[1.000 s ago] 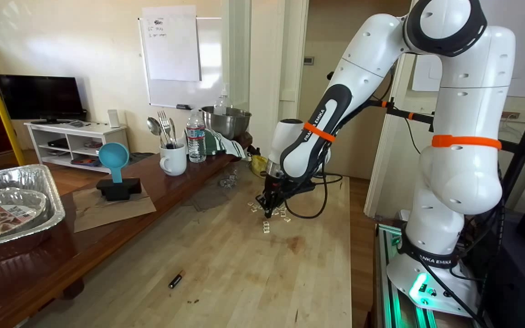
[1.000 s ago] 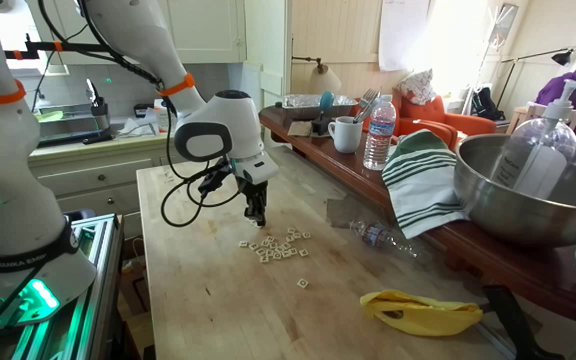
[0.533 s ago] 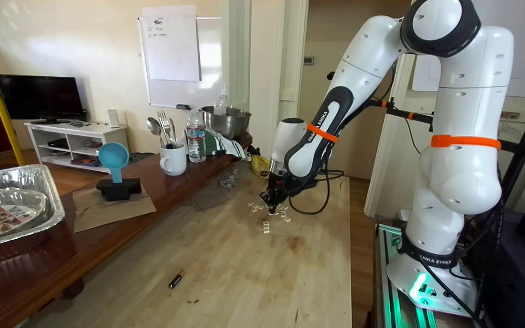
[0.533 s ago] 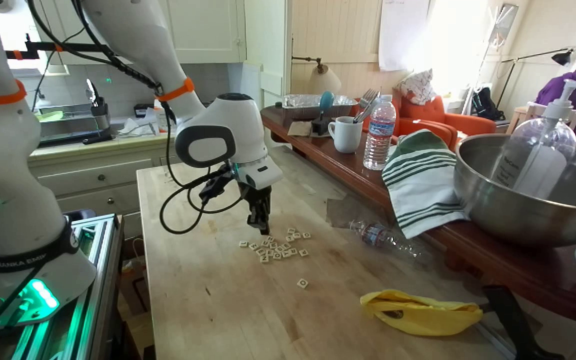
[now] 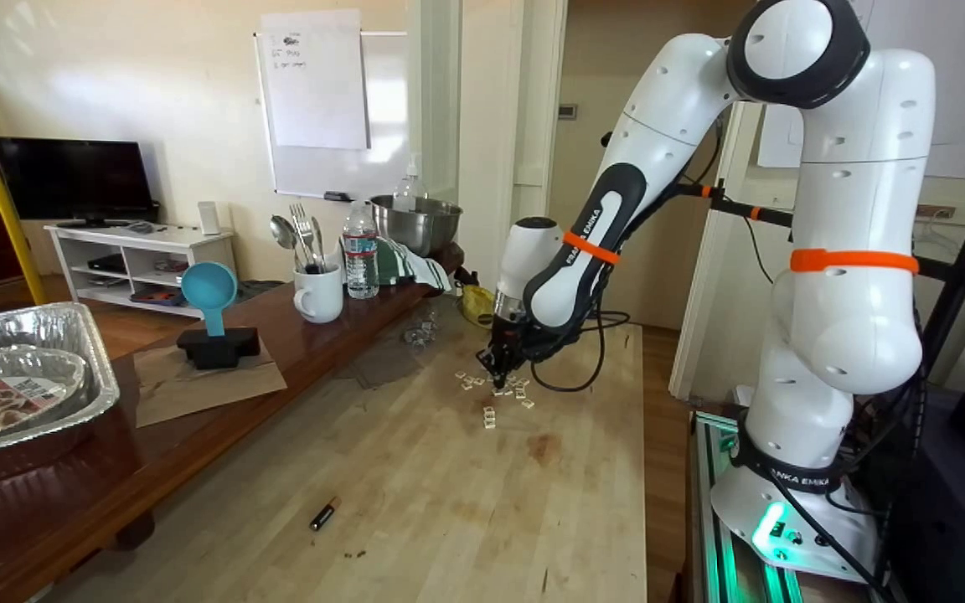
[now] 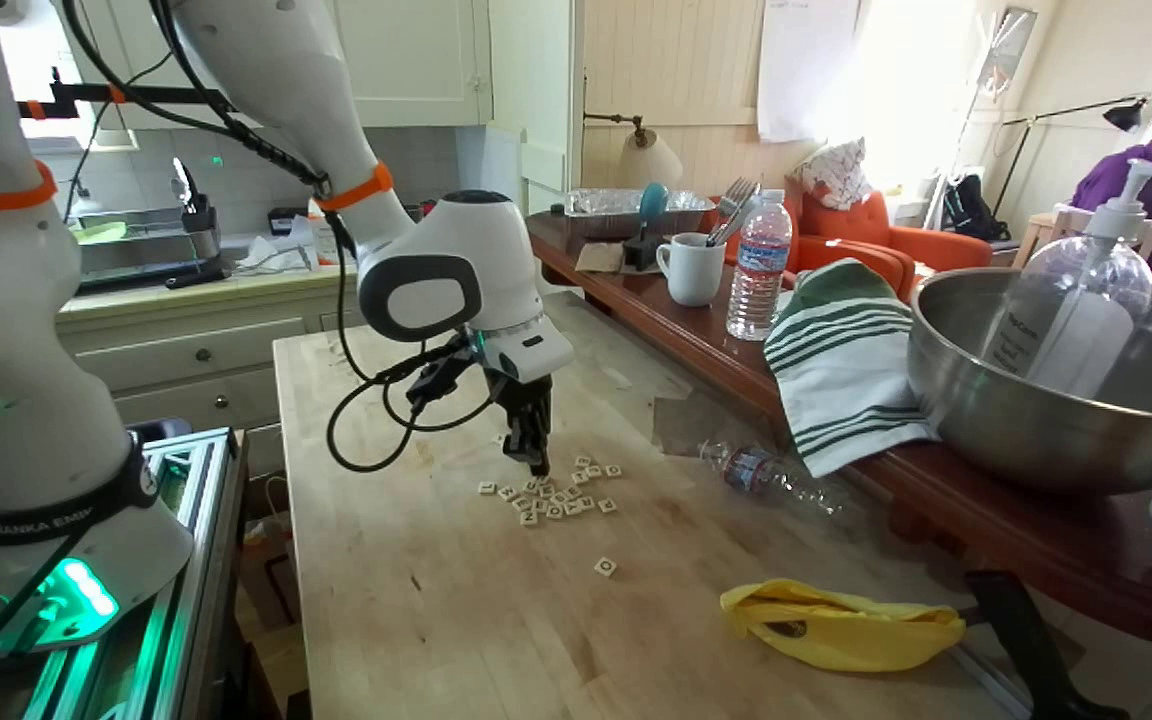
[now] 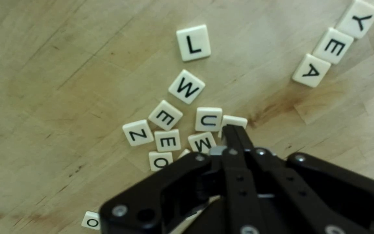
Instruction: Move the small objects on the table
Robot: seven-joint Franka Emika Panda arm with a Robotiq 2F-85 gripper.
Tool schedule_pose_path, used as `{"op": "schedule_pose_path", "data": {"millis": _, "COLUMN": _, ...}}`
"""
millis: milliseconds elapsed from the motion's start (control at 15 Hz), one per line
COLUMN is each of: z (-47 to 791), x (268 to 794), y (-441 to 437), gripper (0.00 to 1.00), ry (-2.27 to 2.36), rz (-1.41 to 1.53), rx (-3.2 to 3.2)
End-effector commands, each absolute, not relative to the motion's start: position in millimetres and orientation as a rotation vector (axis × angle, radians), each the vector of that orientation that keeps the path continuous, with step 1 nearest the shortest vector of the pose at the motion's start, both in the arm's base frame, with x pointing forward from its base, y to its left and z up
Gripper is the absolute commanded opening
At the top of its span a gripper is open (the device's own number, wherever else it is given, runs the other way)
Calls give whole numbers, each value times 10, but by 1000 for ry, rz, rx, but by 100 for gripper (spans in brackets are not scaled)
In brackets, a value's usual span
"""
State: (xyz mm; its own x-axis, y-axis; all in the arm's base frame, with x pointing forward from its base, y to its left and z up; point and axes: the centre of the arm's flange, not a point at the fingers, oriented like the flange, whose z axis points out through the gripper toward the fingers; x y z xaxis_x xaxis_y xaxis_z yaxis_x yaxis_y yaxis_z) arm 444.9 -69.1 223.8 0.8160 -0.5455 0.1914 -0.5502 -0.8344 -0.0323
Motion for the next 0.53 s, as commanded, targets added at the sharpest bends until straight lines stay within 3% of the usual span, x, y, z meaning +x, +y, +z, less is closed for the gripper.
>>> {"op": "schedule_pose_path", "data": {"millis": 0, "z": 2122, "x": 4523, "y": -649, "gripper": 0, "ry": -912, "rz": 318, "rx": 2938}}
{"op": "schedule_pose_path", "data": {"millis": 467, "z": 2038, "x": 4614, "y": -511, "gripper": 0, "ry": -846, "rz": 281, "rx": 2964}}
